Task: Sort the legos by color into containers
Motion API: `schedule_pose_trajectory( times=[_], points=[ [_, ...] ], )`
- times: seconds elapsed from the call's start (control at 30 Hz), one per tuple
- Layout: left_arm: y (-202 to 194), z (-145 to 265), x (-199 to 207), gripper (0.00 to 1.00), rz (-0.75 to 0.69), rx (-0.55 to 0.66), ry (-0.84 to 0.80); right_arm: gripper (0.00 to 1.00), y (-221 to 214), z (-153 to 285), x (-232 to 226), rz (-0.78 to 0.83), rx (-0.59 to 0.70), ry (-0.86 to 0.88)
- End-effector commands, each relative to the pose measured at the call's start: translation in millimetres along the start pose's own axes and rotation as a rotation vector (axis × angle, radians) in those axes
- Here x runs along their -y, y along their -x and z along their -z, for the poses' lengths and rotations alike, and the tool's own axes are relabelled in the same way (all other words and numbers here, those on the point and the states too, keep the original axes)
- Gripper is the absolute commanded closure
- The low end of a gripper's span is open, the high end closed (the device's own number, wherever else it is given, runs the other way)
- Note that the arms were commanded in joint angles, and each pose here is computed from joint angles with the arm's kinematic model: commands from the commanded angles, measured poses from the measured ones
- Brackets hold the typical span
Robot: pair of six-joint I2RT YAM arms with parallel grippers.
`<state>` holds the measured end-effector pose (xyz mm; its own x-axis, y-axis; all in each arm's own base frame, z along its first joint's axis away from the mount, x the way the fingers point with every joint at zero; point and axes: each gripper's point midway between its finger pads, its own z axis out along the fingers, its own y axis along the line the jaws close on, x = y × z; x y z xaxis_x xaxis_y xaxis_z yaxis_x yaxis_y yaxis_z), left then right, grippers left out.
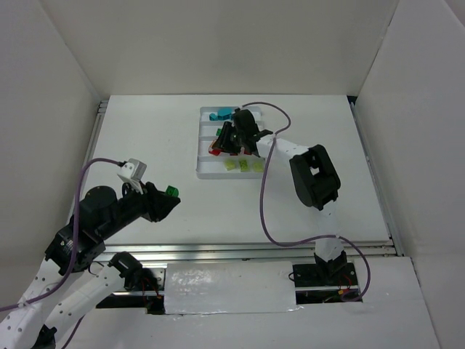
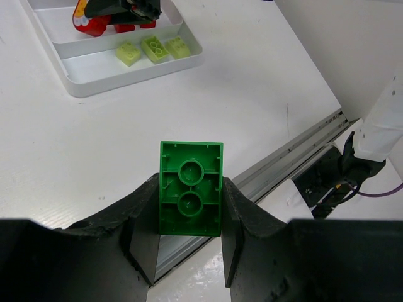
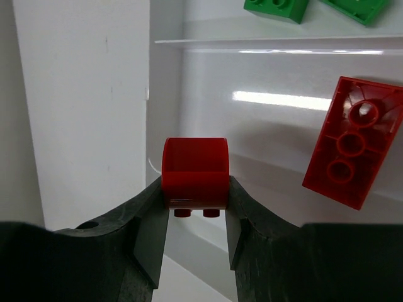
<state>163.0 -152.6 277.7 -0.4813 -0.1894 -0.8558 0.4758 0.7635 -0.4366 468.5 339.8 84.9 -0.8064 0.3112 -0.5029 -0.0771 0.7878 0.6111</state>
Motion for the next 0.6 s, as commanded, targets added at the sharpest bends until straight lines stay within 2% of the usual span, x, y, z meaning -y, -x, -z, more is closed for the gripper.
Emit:
schedule_pose_trajectory(
  times=[0.0, 0.07, 0.1, 0.13, 0.2, 0.43, 0.57],
  points=[
    [8.8, 0.0, 7.9, 1.0, -0.037, 0.035, -0.045, 0.91, 12.6, 3.0, -27.1, -0.002, 0.028, 0.167],
    [8.1, -0.2, 7.9, 1.0, -0.037, 0.033, -0.046, 0.81, 15.7, 4.1, -32.9, 0.009, 0.033, 0.201],
    [8.6, 0.1, 7.4, 1.0, -0.037, 0.036, -0.044, 0.62, 14.3, 1.6, -31.7, 0.007, 0.023, 0.203],
    [8.6, 0.1, 7.5, 1.0, -0.035, 0.036, -0.044, 0.53, 14.3, 0.8, -32.5, 0.004, 0.016, 0.208],
    [9.0, 0.4, 8.0, 1.0, -0.037, 0.036, -0.046, 0.43, 13.9, -4.8, -30.1, -0.01, -0.011, 0.215],
    [9.4, 2.3, 8.8, 1.0, -0.035, 0.045, -0.052, 0.37, 13.5, -15.4, -12.4, -0.035, -0.055, 0.17],
    [9.7, 2.9, 8.5, 1.0, -0.032, 0.047, -0.049, 0.32, 22.6, 5.0, -19.1, 0.003, -0.018, 0.171]
  ],
)
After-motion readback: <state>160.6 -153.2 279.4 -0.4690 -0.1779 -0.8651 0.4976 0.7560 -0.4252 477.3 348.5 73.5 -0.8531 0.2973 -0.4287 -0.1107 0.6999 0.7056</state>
